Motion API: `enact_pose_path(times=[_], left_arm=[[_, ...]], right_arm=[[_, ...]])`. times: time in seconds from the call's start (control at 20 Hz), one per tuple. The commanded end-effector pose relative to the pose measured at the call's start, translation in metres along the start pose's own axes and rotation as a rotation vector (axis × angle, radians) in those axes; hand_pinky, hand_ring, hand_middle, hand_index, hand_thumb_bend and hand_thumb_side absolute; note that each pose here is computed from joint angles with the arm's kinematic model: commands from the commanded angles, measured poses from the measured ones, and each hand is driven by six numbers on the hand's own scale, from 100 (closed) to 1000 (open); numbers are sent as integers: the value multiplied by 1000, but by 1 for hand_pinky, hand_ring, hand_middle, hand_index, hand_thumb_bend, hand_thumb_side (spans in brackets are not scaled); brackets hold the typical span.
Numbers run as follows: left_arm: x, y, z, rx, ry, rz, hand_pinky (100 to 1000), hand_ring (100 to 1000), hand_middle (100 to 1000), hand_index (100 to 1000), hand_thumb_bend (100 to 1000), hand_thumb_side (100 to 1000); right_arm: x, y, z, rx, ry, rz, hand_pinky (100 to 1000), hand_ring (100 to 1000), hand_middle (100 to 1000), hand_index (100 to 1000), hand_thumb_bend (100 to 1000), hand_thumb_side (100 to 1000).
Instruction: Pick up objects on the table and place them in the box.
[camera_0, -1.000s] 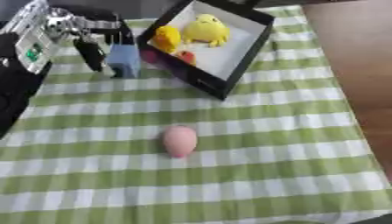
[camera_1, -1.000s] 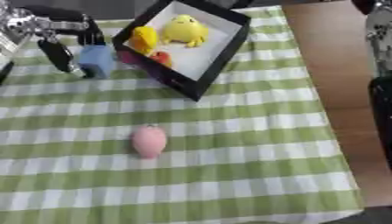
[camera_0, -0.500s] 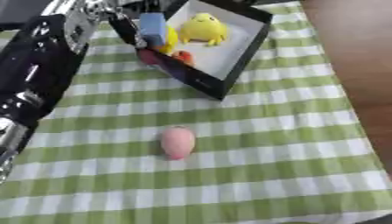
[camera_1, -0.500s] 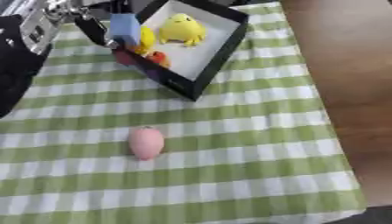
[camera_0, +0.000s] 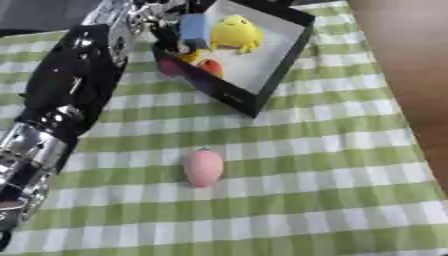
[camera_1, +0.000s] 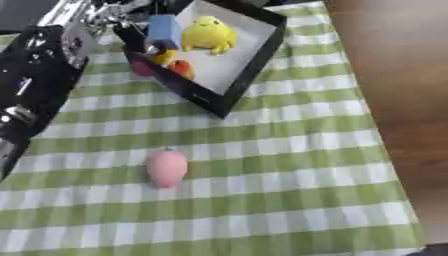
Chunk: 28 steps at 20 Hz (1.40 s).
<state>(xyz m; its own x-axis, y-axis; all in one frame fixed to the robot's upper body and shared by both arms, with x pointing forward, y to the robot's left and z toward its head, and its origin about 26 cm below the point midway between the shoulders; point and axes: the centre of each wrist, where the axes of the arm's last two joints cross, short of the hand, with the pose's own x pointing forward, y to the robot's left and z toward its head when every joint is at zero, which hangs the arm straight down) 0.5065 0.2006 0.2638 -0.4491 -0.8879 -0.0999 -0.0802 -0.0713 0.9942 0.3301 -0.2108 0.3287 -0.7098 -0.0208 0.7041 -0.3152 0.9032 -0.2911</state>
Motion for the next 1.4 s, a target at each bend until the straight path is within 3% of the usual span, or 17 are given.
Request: enact_pose_path(times=[0.05, 0.5, 0.6, 0.75, 0.8, 0.85, 0.9, 1.05, 1.15, 1.3, 1.4], left_arm=[[1, 10, -3, 69, 27, -14, 647, 596, 553, 600, 398, 100], [3, -11, -8, 59, 37, 11, 662, 601, 559, 605, 386, 100], [3, -14, -8, 37, 34, 14, 677, 613, 580, 643, 440, 100], [2, -13, -8, 28, 41, 16, 753, 726, 730, 801, 611, 100], [1, -12, -7, 33, 44, 16, 756, 732, 736, 805, 622, 100], [1, -11, -7, 39, 47, 15, 783, 772, 774, 834, 708, 100], [1, -10, -6, 45, 49, 15, 788, 778, 779, 839, 733, 117], [0, -9, -5, 63, 48, 27, 808, 806, 806, 869, 844, 326], [-1, -8, -4, 74, 43, 38, 808, 816, 820, 897, 896, 374], [-2, -8, -2, 96, 24, 48, 800, 801, 798, 876, 865, 379], [-4, -9, 0, 110, 22, 65, 795, 789, 784, 861, 778, 385]], right_arm=[[9, 0, -4, 10, -29, 15, 974, 809, 829, 843, 241, 308], [9, 1, -6, 17, -32, 15, 974, 809, 827, 843, 230, 311], [9, 0, -5, 15, -30, 16, 974, 809, 826, 843, 242, 310], [9, 0, -5, 15, -29, 17, 974, 809, 825, 843, 242, 309], [9, 0, -5, 15, -29, 17, 974, 809, 825, 843, 242, 309], [9, 0, -5, 15, -29, 17, 974, 809, 825, 843, 243, 309], [9, 0, -5, 15, -29, 17, 974, 809, 824, 842, 242, 309], [8, 0, -5, 15, -27, 16, 973, 809, 824, 842, 243, 308], [8, -1, -5, 14, -27, 16, 973, 809, 824, 842, 242, 308], [8, -2, -4, 12, -27, 16, 972, 809, 824, 842, 243, 306], [8, -3, -4, 8, -27, 18, 972, 809, 824, 842, 243, 304]])
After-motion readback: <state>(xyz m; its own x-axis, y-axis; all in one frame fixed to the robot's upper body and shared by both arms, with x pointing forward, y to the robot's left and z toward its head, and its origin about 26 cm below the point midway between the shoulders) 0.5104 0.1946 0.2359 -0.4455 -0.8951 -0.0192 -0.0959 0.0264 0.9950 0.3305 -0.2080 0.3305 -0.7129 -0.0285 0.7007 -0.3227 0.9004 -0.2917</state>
